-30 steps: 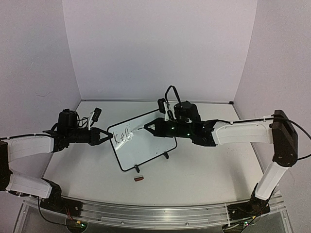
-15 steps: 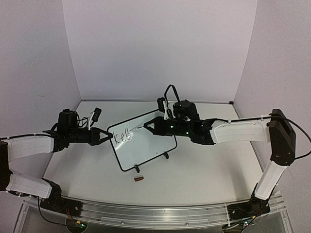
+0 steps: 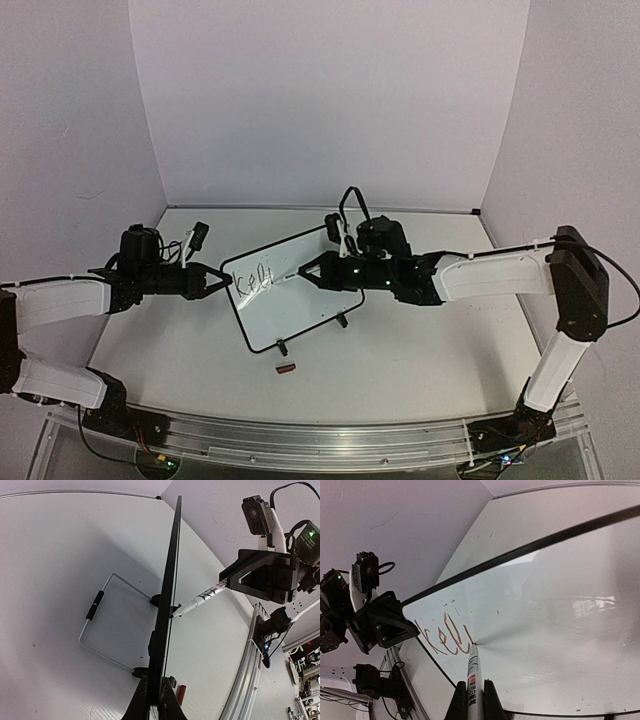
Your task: Write a sentence on the whiteboard
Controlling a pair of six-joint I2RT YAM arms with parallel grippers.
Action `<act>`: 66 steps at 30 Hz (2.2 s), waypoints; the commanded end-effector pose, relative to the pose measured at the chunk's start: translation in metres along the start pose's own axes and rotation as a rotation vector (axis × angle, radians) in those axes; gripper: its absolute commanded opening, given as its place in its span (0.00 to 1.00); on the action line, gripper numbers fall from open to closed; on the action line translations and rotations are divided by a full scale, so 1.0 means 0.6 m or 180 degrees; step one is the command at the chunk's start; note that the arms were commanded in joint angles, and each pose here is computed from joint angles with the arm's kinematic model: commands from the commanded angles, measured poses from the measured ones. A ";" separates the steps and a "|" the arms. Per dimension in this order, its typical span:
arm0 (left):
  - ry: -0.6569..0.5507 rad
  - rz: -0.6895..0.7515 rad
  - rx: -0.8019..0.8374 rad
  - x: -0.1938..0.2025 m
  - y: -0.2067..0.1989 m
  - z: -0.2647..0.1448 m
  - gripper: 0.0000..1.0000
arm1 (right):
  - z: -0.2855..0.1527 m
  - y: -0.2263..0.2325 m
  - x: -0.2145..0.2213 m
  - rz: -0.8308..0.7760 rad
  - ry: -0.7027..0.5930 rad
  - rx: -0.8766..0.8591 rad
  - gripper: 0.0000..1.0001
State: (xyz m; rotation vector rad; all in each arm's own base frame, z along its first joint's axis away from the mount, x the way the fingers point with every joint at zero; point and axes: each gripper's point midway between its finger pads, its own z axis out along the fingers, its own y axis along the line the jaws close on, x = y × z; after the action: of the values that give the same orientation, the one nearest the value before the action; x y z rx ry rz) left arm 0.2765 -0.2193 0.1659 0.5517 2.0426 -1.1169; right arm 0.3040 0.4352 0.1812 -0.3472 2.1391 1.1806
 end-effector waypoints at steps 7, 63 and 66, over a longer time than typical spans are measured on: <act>-0.0091 0.0158 -0.0218 -0.021 0.014 -0.007 0.00 | -0.014 -0.001 0.012 0.0094 0.0047 -0.0061 0.00; -0.0085 0.0167 -0.0251 -0.022 0.018 -0.007 0.00 | 0.010 0.026 -0.077 -0.0037 -0.0345 -0.0242 0.00; -0.0086 0.0170 -0.0255 -0.022 0.018 -0.007 0.00 | 0.005 0.019 -0.079 -0.0019 -0.0380 -0.0191 0.00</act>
State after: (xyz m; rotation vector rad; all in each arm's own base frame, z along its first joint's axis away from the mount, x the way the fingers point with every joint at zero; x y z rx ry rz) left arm 0.2758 -0.2190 0.1658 0.5521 2.0455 -1.1154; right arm 0.3209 0.4418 0.2067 -0.3505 2.0528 1.2500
